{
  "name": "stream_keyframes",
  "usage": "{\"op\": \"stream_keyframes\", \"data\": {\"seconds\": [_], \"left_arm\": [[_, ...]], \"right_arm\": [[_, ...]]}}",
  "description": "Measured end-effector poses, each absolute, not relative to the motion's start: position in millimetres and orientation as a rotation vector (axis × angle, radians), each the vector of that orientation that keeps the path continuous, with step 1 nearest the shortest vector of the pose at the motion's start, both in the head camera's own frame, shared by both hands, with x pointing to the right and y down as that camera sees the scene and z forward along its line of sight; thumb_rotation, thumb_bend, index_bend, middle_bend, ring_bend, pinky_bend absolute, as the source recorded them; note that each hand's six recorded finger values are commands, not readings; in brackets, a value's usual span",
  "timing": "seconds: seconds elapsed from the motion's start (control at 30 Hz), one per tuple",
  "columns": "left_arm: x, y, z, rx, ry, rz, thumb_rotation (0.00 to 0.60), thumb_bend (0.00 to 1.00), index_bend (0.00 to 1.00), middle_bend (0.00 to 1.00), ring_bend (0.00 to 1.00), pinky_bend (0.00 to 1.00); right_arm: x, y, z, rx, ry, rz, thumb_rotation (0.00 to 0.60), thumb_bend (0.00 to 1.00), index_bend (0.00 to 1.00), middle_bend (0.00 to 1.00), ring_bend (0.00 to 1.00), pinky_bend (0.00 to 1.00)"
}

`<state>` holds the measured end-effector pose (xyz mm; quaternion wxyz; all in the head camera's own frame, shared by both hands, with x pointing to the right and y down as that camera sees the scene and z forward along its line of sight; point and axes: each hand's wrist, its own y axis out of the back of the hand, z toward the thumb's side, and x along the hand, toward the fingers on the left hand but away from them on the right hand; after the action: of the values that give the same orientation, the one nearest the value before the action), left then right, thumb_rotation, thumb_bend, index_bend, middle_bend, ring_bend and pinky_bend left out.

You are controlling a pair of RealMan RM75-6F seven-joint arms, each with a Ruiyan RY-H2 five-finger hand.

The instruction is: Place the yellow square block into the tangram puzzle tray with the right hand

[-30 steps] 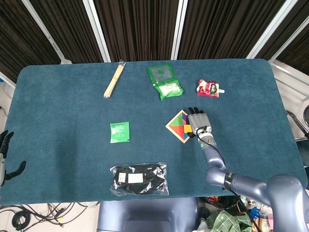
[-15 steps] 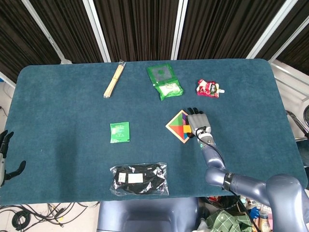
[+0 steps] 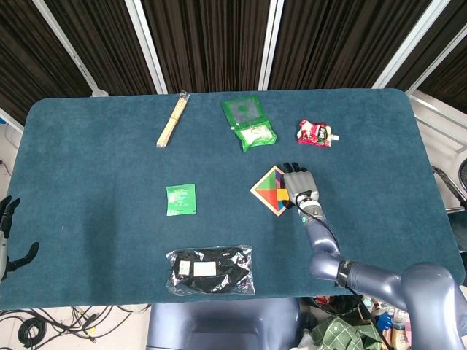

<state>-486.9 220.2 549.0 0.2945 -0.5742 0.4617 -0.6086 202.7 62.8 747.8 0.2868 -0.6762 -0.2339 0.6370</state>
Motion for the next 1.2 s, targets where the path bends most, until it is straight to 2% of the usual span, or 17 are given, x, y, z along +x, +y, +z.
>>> {"op": "stream_keyframes", "data": {"seconds": [0.6, 1.2], "left_arm": [[-486.6, 220.2, 549.2, -1.527, 1.228, -1.622, 0.6, 0.31, 0.0, 0.0, 0.0, 0.0], [-488.0, 220.5, 548.9, -1.52, 1.231, -1.63, 0.6, 0.31, 0.0, 0.0, 0.0, 0.0]], "right_arm": [[203.4, 63.3, 748.0, -1.807, -0.614, 1.709, 0.6, 0.28, 0.41, 0.03, 0.0, 0.14], [200.8, 67.1, 744.4, -1.817, -0.595, 1.696, 0.6, 0.28, 0.4, 0.03, 0.0, 0.14]]}}
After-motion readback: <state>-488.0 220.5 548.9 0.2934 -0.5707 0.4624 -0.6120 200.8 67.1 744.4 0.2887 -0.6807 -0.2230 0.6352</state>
